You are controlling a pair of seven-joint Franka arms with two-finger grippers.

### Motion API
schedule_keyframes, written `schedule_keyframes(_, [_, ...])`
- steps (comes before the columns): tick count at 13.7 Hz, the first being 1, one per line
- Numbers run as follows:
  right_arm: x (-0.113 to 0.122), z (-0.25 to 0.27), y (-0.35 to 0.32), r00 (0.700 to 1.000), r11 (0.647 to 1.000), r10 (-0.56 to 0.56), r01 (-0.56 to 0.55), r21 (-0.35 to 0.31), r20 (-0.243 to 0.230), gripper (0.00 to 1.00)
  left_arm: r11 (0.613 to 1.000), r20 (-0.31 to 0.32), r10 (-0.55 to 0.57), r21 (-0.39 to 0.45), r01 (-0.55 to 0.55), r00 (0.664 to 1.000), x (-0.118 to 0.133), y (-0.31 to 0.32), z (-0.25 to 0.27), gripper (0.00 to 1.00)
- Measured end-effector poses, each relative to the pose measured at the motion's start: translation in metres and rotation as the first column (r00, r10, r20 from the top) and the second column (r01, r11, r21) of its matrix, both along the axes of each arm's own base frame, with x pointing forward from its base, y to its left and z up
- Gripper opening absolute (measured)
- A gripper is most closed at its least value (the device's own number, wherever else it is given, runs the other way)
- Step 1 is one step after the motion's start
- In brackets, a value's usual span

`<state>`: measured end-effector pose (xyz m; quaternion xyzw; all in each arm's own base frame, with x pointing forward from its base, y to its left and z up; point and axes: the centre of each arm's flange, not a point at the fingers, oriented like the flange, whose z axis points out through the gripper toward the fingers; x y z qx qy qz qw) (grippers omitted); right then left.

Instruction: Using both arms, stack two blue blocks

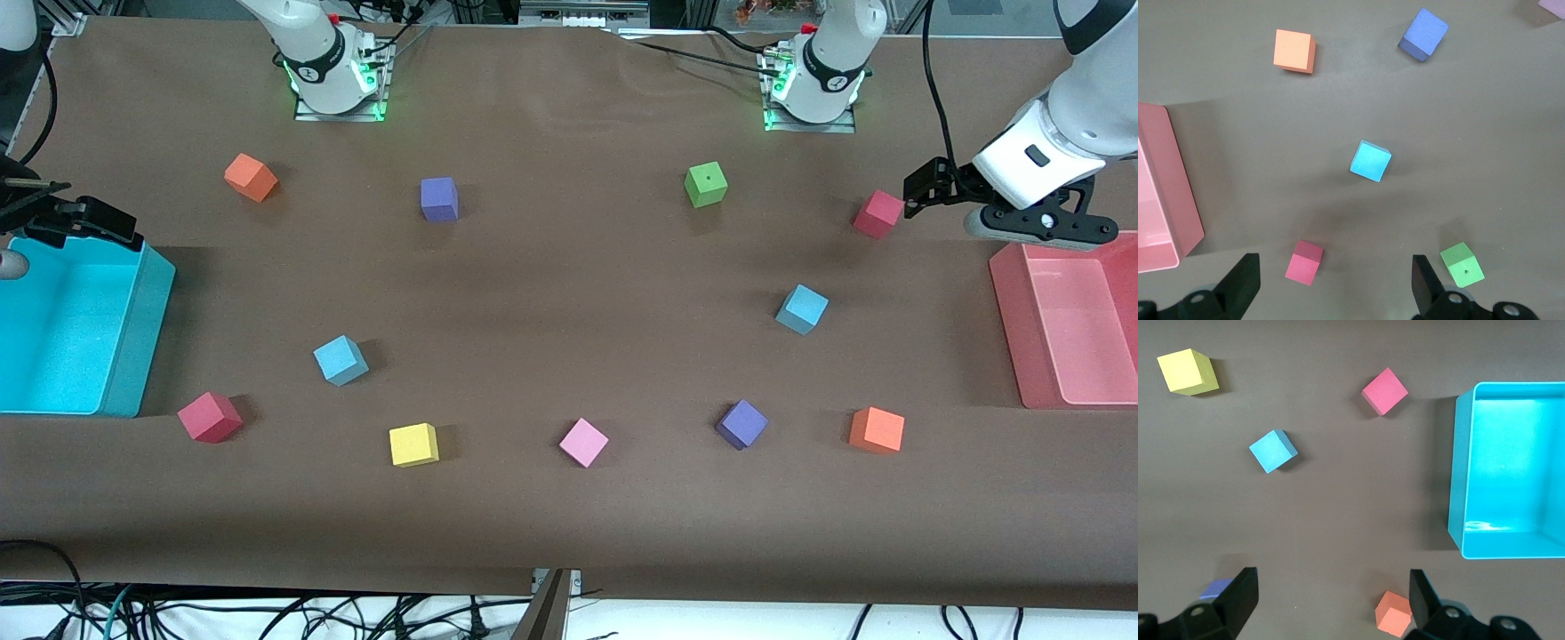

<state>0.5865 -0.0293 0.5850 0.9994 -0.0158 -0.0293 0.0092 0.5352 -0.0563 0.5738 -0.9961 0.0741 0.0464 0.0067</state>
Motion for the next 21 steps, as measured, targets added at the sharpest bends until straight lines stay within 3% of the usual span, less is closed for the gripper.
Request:
schedule_keyframes(10, [0.000,0.000,-0.006,1.000,1.000,-0.010,0.010,0.000,-0.001,1.00,1.000,-0.039,-0.002,0.001,0.002,0.999,0.005,-0.001,-0.015,1.00])
schedule_keyframes(21, [0.001,-0.003,-0.006,1.000,1.000,-0.010,0.010,0.000,-0.006,1.00,1.000,-0.019,-0.010,-0.003,0.010,1.000,0.007,-0.006,0.001,1.00])
